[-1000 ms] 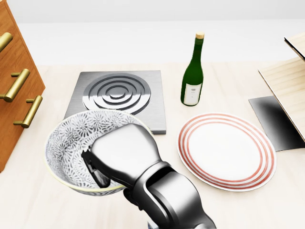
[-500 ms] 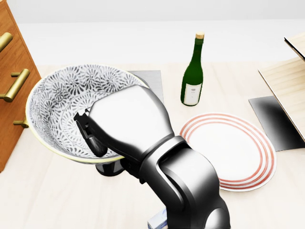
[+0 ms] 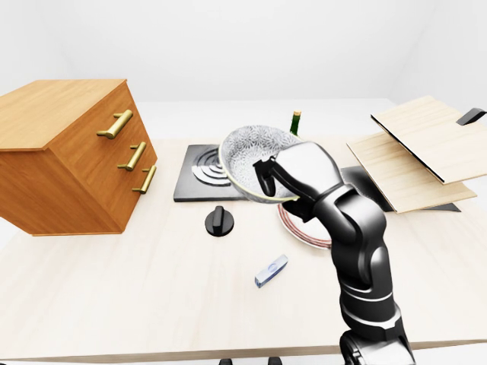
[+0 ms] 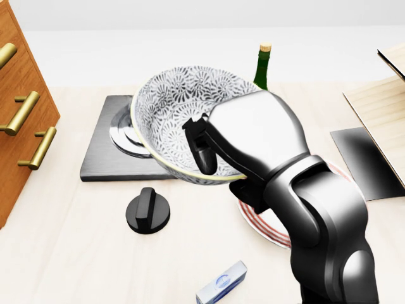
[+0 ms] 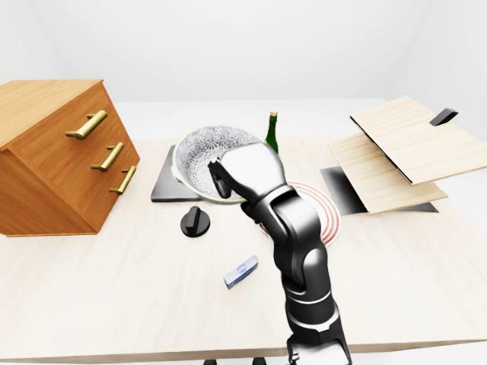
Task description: Pick up the akita bowl and put it on the plate.
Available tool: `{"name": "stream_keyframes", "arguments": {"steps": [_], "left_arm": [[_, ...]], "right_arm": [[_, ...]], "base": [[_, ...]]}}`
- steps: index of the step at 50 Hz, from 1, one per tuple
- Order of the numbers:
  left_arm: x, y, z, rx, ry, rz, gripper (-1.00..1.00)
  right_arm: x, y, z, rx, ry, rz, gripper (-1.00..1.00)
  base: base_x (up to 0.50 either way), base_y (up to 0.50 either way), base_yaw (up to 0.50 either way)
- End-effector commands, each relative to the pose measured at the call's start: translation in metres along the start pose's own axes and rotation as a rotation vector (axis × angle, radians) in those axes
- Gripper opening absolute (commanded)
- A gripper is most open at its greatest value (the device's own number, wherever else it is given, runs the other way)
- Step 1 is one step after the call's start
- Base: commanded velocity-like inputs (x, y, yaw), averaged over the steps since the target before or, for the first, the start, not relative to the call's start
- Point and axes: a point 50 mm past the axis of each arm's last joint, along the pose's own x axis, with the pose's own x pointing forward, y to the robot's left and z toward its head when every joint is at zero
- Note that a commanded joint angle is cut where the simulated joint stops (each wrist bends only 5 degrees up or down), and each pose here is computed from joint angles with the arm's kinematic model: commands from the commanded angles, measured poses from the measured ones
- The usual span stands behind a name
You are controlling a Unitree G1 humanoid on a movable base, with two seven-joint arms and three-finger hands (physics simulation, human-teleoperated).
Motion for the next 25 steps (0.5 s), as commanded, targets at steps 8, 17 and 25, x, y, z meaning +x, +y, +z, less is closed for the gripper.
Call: {"name": "stream_keyframes", "arguments": {"steps": [8,17,25], "left_arm": [[-0.001,-0.001,0.000,0.001,-0.003,-0.004,1.00],[-0.001,0.002,-0.001,0.018,-0.011,0.014,1.00],[-0.002,0.002,0.000,0.021,-0.014,0.017,1.00]], "right_arm": [[-0.024,-0.024,-0.044,-0.059,0.090,-0.054,-0.95],[-0.020,-0.030,-0.058,-0.085,0.134,-0.047,-0.96],[-0.026,-0.026,-0.072,-0.118,0.208,-0.011,-0.95]], "base": [[0.00,0.00,0.00],[0.00,0.00,0.00],[0.00,0.00,0.00]]}}
